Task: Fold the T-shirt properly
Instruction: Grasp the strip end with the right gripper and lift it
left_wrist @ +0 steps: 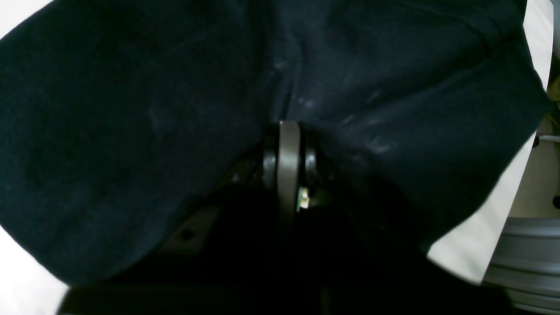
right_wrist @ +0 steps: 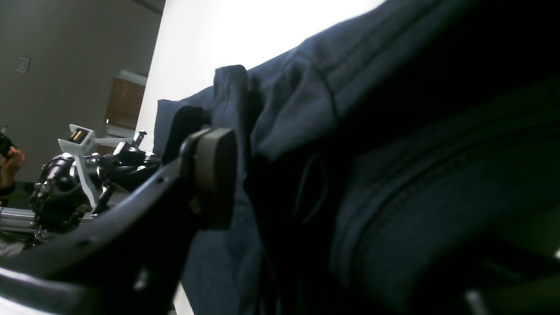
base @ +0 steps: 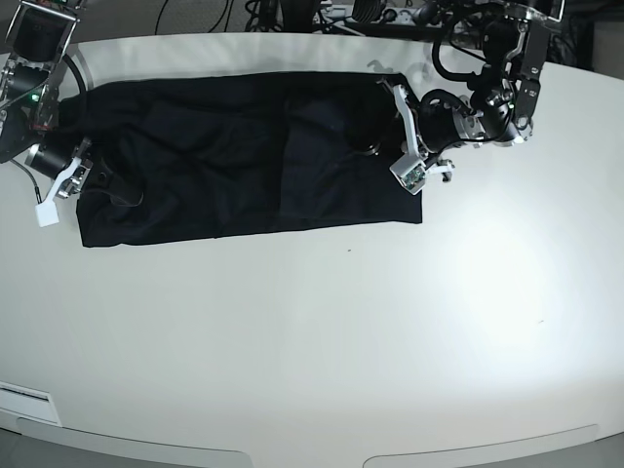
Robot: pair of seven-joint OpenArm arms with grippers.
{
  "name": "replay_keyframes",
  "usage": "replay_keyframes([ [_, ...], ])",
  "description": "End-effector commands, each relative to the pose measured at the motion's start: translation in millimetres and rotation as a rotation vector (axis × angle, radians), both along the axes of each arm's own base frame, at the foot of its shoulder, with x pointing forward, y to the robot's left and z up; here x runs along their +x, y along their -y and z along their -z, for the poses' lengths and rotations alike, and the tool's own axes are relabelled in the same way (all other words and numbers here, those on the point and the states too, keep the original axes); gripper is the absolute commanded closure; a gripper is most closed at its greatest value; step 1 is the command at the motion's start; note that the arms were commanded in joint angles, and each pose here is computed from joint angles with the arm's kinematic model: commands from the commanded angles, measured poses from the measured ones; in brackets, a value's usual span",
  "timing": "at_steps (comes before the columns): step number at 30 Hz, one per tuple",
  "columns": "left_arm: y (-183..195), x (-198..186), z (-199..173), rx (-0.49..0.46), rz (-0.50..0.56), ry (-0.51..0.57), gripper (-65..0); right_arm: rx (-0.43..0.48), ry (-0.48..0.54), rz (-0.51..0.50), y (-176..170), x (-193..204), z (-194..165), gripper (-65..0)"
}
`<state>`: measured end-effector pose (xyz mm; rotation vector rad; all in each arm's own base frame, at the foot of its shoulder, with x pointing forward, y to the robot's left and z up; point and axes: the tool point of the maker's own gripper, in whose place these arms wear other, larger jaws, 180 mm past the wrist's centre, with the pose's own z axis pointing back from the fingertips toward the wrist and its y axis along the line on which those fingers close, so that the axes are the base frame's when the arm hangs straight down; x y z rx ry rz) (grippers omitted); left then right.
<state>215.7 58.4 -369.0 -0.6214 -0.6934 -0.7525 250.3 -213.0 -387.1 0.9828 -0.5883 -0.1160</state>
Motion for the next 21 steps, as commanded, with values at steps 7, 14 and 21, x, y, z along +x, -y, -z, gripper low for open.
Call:
replay_keyframes([
  [7, 0, 4, -8, -0.019, 0.0, 0.014, 0.0, -0.1, -0.069, -0.07, 15, -12, 0, 0.0],
  [14, 18, 11, -43, -0.184, 0.017, 0.034, -3.9, -0.299, 0.103, -0.168, 34, 9, -56, 0.0],
  [21, 24, 29, -69, -0.234, 0.03, 0.099, -22.3, -0.69, 0.127, -0.272, 73, 13, -79, 0.0],
])
